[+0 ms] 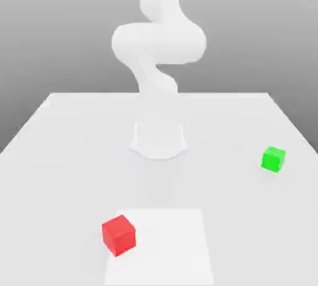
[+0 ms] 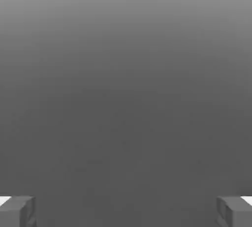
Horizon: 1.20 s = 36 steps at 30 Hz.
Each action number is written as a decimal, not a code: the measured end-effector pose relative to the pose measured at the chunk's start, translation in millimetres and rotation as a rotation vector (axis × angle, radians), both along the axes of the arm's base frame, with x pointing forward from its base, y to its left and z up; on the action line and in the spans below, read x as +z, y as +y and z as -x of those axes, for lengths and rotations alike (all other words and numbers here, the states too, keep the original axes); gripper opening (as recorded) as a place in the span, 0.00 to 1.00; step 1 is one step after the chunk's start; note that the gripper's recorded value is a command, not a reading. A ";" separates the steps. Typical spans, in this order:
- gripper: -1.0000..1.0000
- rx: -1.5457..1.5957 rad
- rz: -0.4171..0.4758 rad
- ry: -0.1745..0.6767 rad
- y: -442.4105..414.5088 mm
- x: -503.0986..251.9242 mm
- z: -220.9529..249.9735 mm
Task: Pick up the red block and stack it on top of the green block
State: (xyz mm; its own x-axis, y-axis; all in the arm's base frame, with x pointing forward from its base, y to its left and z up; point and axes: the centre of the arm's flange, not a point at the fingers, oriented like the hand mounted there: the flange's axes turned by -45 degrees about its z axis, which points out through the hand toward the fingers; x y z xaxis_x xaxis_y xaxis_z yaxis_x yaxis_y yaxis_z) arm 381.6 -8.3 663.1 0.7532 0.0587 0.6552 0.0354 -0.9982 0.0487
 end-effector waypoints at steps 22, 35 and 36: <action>0.50 0.558 0.201 0.690 -73.4 -456.5 -28.9; 0.00 0.571 0.199 0.701 -73.6 -508.2 -25.6; 0.00 0.571 0.198 0.700 -73.7 -499.2 -26.0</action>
